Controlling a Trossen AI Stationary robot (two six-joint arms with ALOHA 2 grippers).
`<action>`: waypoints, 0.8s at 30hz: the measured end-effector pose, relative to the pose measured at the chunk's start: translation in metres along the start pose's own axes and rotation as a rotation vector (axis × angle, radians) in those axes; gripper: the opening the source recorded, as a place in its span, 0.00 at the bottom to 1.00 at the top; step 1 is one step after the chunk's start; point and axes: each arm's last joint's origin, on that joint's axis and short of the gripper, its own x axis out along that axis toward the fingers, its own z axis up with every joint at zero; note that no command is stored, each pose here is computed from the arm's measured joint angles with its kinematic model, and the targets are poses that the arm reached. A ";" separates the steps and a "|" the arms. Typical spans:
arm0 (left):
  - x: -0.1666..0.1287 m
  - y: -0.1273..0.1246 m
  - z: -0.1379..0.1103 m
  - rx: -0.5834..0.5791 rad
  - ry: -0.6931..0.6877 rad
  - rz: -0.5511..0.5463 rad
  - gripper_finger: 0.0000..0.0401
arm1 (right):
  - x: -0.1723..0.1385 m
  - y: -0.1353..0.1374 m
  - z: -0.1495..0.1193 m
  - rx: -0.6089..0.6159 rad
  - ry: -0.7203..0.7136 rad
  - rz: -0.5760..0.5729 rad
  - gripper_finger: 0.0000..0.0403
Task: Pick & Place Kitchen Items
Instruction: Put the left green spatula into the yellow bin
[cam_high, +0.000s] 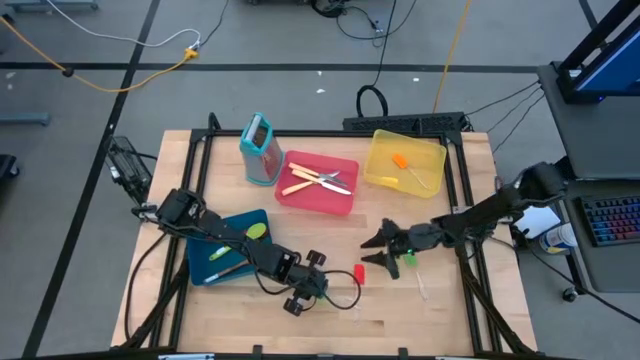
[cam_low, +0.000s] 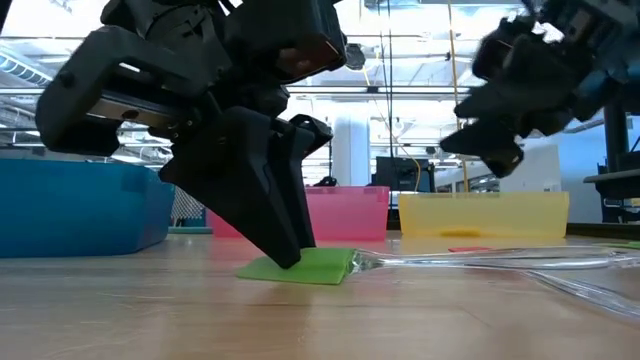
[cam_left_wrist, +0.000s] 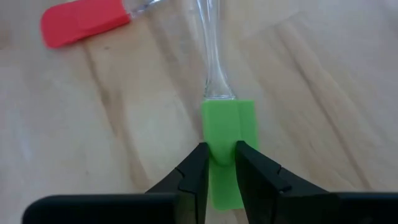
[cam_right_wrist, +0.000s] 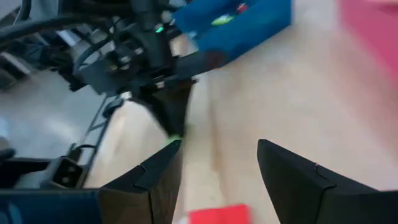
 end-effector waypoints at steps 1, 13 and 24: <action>0.000 0.000 0.000 -0.012 0.001 0.011 0.19 | 0.008 0.004 0.001 0.014 0.033 0.019 0.50; 0.000 0.004 -0.001 -0.118 0.009 0.132 0.19 | 0.065 0.017 -0.010 0.113 0.442 0.037 0.50; 0.000 0.012 0.000 -0.168 -0.005 0.213 0.19 | 0.068 0.012 -0.015 0.076 0.465 0.029 0.50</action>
